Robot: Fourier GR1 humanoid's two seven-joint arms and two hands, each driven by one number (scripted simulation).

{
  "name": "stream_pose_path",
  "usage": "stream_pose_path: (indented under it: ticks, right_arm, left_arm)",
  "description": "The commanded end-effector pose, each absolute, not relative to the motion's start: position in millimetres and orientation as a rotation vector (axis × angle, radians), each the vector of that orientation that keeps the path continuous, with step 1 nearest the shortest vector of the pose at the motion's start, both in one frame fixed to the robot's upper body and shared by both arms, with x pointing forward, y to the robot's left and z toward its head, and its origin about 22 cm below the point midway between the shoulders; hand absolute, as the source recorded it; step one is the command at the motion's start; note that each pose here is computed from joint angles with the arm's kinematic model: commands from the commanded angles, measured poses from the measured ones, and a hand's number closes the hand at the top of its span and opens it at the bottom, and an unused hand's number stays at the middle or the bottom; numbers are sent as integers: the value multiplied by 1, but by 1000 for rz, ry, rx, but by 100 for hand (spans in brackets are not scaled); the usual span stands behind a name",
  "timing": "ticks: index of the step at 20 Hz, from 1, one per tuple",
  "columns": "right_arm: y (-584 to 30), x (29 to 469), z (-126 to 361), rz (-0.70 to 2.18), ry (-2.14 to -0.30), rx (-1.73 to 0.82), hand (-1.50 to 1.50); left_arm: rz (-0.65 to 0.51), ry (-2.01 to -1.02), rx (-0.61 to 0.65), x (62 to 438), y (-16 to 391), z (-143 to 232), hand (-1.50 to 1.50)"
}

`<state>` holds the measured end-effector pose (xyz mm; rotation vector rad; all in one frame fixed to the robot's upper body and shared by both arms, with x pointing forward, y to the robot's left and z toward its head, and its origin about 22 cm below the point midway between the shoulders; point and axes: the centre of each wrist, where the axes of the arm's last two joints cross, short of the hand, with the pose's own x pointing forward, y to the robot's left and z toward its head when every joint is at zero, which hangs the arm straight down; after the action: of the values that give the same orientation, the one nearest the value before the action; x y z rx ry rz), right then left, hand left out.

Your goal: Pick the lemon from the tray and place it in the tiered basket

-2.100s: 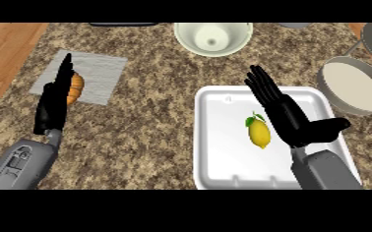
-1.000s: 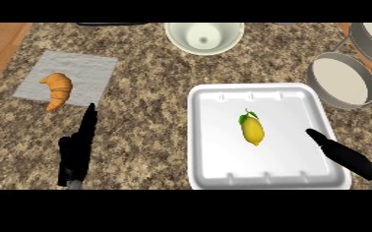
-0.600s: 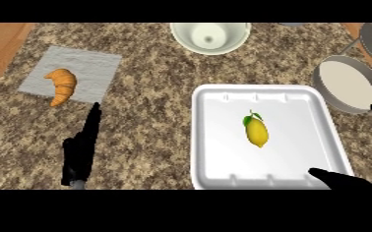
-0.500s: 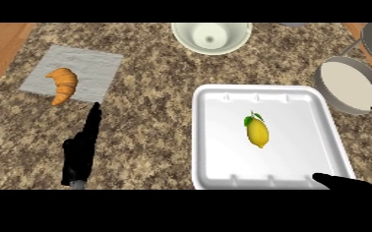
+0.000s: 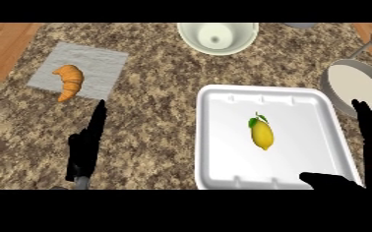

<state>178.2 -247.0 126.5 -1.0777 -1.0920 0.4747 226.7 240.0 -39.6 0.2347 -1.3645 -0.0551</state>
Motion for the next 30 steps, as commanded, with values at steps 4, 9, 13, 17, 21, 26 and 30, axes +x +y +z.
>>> stream_pose_path:
  ticks: [4,9,13,17,21,26,30]
  right_arm:
    - [-207,204,112,516,-855,-1205,-150]
    - [-193,214,104,569,-718,-1186,-150]
    - [-161,230,88,581,-717,-1170,-150]
    - [-144,243,89,589,-708,-1135,-150]
    - [-138,254,89,619,-657,-1128,-150]
    - [-128,264,69,679,-517,-1110,-150]
    - [-133,268,72,676,-496,-1091,-150]
  left_arm:
    - [-61,-1307,228,224,238,-45,0]
    - [-45,-1319,246,223,234,-48,0]
    - [-53,-1312,234,221,239,-50,0]
    - [-40,-1306,253,213,244,-53,0]
    - [-32,-1296,262,212,237,-56,0]
    - [-17,-1299,262,223,246,-45,0]
    - [-33,-1298,256,211,247,-51,0]
